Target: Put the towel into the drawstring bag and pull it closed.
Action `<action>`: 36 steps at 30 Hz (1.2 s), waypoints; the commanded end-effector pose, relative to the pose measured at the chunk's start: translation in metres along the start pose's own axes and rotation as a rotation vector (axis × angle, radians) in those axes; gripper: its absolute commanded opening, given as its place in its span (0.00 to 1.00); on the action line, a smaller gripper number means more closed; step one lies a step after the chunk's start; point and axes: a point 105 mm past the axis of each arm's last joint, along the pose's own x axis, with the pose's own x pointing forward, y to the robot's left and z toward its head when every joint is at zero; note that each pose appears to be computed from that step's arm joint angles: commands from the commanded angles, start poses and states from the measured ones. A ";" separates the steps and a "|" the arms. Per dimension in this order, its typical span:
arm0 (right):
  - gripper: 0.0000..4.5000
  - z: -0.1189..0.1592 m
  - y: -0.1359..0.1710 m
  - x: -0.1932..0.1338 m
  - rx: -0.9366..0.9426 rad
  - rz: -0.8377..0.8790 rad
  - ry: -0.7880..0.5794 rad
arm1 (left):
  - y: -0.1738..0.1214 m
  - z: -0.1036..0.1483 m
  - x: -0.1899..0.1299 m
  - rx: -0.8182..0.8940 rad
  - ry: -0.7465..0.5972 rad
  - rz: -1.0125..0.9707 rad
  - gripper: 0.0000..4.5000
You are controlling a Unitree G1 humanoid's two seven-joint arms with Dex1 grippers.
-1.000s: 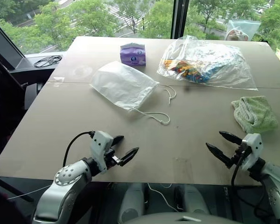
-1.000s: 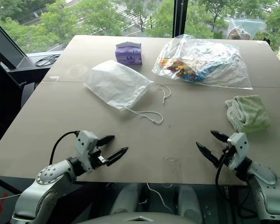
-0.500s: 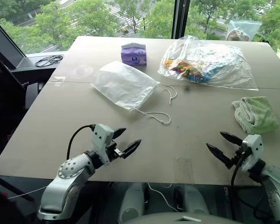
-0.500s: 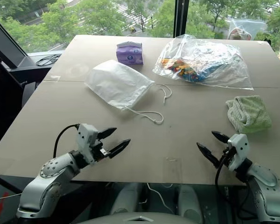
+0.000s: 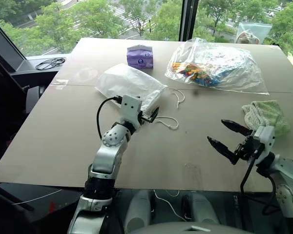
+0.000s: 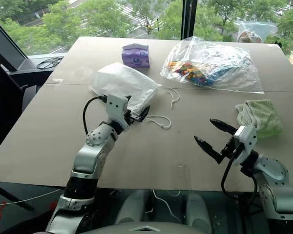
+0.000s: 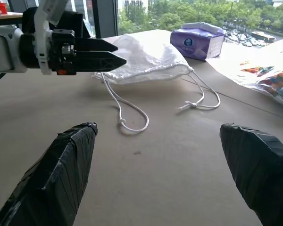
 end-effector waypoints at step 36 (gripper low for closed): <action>1.00 0.012 -0.009 -0.017 -0.058 -0.092 0.013 | 0.029 -0.010 0.018 0.433 0.014 0.277 0.01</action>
